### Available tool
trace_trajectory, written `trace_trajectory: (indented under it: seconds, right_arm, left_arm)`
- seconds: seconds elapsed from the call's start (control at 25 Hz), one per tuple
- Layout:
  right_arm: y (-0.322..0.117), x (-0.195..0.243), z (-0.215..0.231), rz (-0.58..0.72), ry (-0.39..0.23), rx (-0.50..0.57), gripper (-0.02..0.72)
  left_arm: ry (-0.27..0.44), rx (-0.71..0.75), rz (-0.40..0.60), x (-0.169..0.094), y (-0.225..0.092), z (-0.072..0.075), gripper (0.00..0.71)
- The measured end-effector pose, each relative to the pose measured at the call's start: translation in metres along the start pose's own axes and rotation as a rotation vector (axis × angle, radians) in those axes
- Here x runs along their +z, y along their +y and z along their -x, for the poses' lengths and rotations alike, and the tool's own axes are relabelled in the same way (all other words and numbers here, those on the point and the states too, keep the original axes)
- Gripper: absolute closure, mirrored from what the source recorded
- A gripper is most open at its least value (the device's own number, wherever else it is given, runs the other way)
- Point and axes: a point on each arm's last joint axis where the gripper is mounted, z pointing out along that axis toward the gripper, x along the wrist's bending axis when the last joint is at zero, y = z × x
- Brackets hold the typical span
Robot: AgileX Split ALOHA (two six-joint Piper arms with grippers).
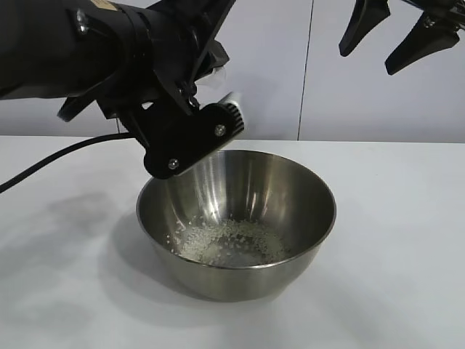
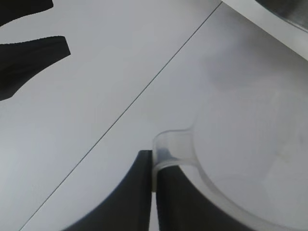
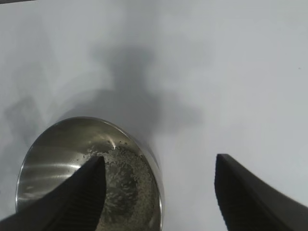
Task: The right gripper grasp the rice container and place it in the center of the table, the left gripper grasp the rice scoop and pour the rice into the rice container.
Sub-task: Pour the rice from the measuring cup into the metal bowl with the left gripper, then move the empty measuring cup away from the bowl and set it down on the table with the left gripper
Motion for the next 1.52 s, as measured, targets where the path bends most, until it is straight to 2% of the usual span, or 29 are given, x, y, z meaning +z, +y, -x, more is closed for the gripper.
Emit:
trace_trajectory:
  seconds: [0.16, 0.24, 0.4, 0.6, 0.76, 1.04, 1.36, 1.44, 1.52]
  right_arm:
    - [0.0, 0.0, 0.0, 0.0, 0.001, 0.0, 0.252]
    - [0.0, 0.0, 0.0, 0.0, 0.001, 0.0, 0.252]
    - [0.0, 0.0, 0.0, 0.0, 0.001, 0.0, 0.252]
    - [0.0, 0.0, 0.0, 0.0, 0.001, 0.0, 0.252]
    - [0.0, 0.0, 0.0, 0.0, 0.001, 0.0, 0.252]
    - [0.0, 0.0, 0.0, 0.005, 0.0, 0.0, 0.252]
    - [0.001, 0.0, 0.0, 0.008, 0.001, -0.001, 0.252]
    - [0.001, 0.0, 0.0, 0.008, 0.002, -0.001, 0.252]
    - [0.001, 0.0, 0.0, 0.008, 0.002, -0.001, 0.252]
  left_arm:
    - [0.0, 0.002, 0.001, 0.0, 0.0, 0.0, 0.7]
    - [-0.006, -0.057, -0.001, 0.0, 0.0, 0.001, 0.7]
    - [-0.034, -0.428, -0.031, 0.003, -0.006, -0.002, 0.7]
    - [-0.055, -0.88, -0.086, 0.011, -0.023, -0.013, 0.7]
    - [-0.134, -1.185, -0.06, 0.018, -0.033, -0.009, 0.7]
    - [-0.264, -1.754, 0.007, 0.012, -0.076, 0.017, 0.7]
    - [-0.403, -2.353, 0.046, -0.005, -0.131, 0.064, 0.7]
    - [-0.406, -2.464, 0.054, -0.01, -0.143, 0.078, 0.7]
    - [-0.384, -2.549, 0.107, -0.016, -0.154, 0.088, 0.7]
